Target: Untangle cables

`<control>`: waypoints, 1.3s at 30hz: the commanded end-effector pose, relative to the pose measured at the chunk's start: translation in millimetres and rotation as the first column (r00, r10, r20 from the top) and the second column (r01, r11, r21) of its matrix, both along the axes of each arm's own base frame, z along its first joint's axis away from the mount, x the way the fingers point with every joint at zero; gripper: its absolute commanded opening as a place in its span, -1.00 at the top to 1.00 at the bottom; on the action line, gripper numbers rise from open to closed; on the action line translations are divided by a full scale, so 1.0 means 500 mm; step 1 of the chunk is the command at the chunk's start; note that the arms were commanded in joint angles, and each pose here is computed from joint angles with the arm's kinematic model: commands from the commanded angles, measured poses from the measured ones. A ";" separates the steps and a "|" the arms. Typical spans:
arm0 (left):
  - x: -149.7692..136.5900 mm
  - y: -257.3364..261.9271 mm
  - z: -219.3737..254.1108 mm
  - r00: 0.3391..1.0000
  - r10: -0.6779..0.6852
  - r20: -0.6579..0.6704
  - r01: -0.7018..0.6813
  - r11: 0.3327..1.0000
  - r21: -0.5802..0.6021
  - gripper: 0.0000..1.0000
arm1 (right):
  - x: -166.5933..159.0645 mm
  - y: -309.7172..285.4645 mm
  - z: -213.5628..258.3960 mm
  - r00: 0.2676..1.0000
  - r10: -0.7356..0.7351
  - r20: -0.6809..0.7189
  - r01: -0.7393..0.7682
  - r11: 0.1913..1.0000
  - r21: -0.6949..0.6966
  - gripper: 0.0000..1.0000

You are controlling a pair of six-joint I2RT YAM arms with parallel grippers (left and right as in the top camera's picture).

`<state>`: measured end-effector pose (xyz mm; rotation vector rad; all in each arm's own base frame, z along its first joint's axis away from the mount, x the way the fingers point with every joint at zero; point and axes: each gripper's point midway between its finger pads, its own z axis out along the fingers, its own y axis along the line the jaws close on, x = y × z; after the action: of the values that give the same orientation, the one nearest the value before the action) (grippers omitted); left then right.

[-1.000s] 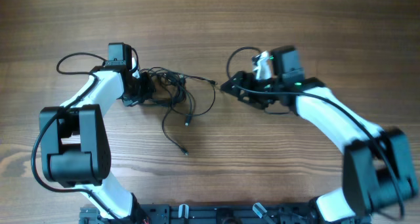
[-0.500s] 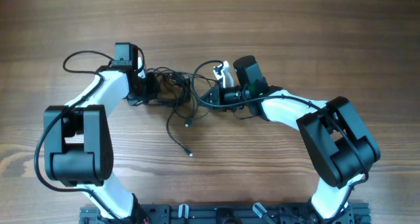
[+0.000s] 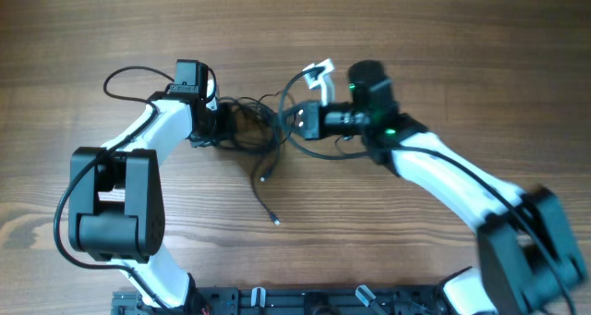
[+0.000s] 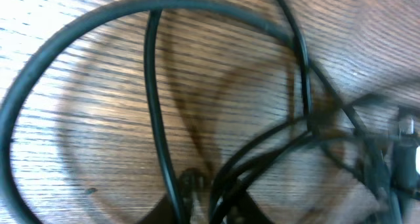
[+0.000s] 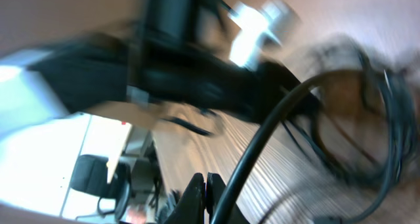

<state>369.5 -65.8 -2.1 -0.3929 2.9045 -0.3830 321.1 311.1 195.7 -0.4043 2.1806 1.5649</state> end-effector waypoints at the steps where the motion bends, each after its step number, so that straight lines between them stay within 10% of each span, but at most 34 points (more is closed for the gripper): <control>1: -0.037 0.009 -0.043 0.997 -0.012 -0.074 0.014 0.999 0.033 0.30 | 0.002 -0.046 0.113 0.988 -0.032 0.150 0.023 0.998 0.062 0.91; 8: -0.026 -0.100 0.065 0.961 -0.250 0.115 0.274 0.905 -0.324 0.18 | 0.013 -0.120 0.189 0.959 -0.084 0.270 0.058 0.993 0.102 0.92; 12: -0.033 -0.146 0.168 0.912 -0.288 0.292 0.406 0.735 -0.543 -0.38 | 0.016 -0.133 0.204 0.942 -0.098 0.320 0.069 0.992 0.101 0.91; 15: -0.037 -0.108 0.123 0.941 -0.274 0.198 0.336 0.826 -0.454 -0.67 | 0.017 -0.134 0.201 0.943 -0.102 0.318 0.075 0.992 0.098 0.92; 22: -0.056 -0.055 0.015 0.988 -0.150 0.039 0.155 0.963 -0.220 -0.54 | 0.019 -0.134 0.204 0.936 -0.102 0.338 0.074 0.993 0.096 0.91; 25: -0.059 -0.059 -0.007 0.984 -0.162 0.068 0.172 0.967 -0.189 -0.11 | 0.022 -0.136 0.215 0.924 -0.107 0.367 0.073 0.992 0.107 0.91; 29: -0.067 0.005 -0.048 0.998 -0.060 0.030 0.060 0.998 -0.013 0.92 | 0.024 -0.137 0.231 0.907 -0.115 0.406 0.071 0.990 0.122 0.91; 32: -0.076 0.077 -0.062 0.996 0.084 -0.004 -0.082 0.985 0.154 0.92 | 0.040 -0.146 0.241 0.890 -0.173 0.422 0.132 0.983 0.124 0.92; 36: -0.076 0.095 -0.062 0.993 0.118 -0.008 -0.116 0.983 0.144 0.92 | 0.040 -0.179 0.291 0.830 -0.240 0.503 0.194 0.971 0.143 0.91; 39: -0.059 -0.016 -0.001 0.997 -0.058 0.057 0.069 0.975 -0.210 0.92 | 0.017 -0.197 0.337 0.781 -0.258 0.568 0.201 0.966 0.162 0.91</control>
<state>354.6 -49.7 -4.2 -0.4402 2.8115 -0.4057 340.2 222.3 334.0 -0.4538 1.7042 1.2759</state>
